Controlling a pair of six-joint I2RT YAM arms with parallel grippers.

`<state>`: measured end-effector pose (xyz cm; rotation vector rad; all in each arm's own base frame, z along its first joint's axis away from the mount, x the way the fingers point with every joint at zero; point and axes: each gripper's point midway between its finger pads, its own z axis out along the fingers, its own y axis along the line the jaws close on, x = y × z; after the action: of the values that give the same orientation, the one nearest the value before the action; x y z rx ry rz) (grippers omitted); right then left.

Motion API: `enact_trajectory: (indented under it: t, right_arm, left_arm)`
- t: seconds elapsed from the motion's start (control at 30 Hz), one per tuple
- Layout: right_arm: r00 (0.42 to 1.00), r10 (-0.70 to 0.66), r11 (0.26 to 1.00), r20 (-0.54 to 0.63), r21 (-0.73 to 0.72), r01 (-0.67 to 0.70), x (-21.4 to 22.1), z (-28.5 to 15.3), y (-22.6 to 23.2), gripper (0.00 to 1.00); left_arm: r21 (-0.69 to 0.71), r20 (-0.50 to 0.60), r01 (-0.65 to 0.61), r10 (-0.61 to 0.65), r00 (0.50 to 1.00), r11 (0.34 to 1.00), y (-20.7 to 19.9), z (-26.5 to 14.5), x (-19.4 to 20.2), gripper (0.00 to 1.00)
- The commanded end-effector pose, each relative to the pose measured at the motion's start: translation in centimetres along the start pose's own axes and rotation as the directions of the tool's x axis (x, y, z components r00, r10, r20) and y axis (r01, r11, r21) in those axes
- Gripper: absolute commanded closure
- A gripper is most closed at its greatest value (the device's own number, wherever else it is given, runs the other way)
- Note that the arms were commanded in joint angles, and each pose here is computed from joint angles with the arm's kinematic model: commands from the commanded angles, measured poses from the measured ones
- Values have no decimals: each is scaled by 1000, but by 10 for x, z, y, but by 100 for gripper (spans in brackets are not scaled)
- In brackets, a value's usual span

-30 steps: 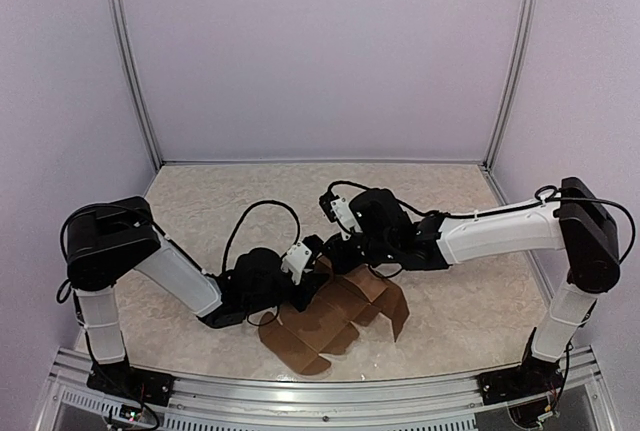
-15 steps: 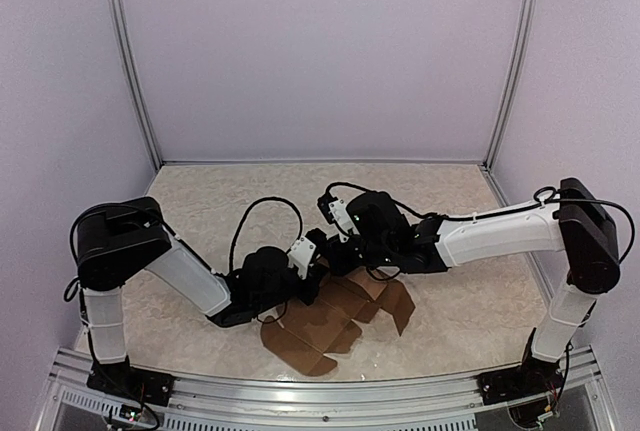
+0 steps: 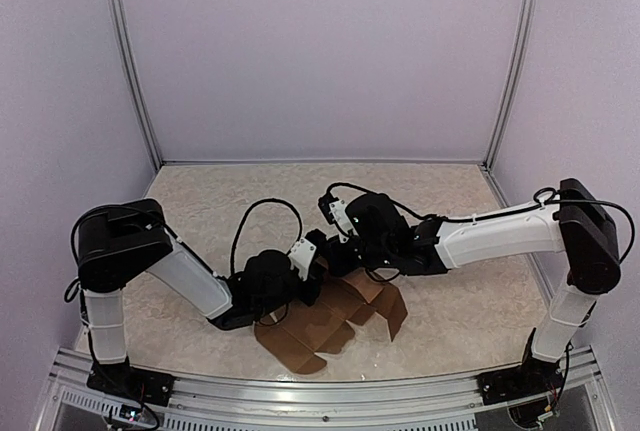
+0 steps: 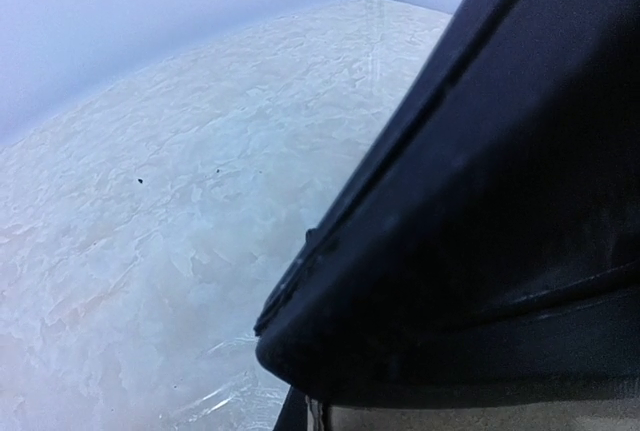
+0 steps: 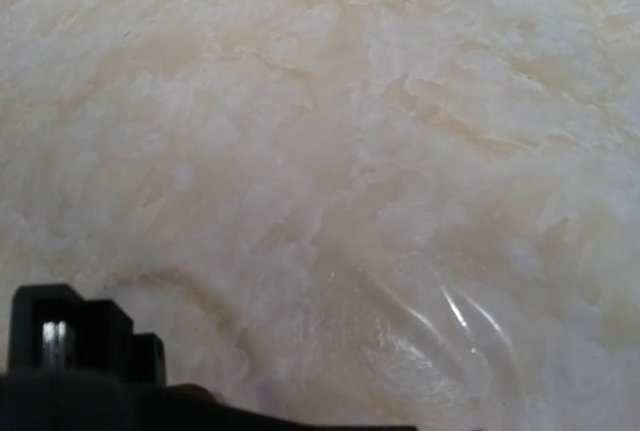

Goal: Fold the paper box

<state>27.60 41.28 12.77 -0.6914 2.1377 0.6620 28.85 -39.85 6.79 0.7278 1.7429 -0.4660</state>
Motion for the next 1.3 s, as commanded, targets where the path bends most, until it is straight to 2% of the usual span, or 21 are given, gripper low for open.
enact_trajectory:
  t: [0.0,0.2,0.53,0.87,1.07,1.27]
  right_arm:
    - [997,-6,1000,-75,6,7,26,-2,3,100]
    - [997,-1,1000,-79,7,2,29,-5,3,100]
    - [990,-17,1000,-142,1,17,62,6,9,100]
    - [985,-37,999,-168,27,42,77,7,12,100]
    - [988,-19,999,-151,31,24,71,5,13,100]
    - [991,-3,1000,-137,25,6,66,2,15,100]
  left_arm:
    - [-22,19,-76,76,997,997,-8,2,-2,100]
    - [-27,6,-80,80,997,996,-12,1,5,99]
    - [-48,8,-23,23,1000,999,-8,-11,15,78]
    - [-60,32,1,1,999,998,-11,-23,19,71]
    - [-66,34,-1,3,999,998,-11,-21,20,72]
    - [-83,18,-23,25,1000,996,-11,-13,23,93]
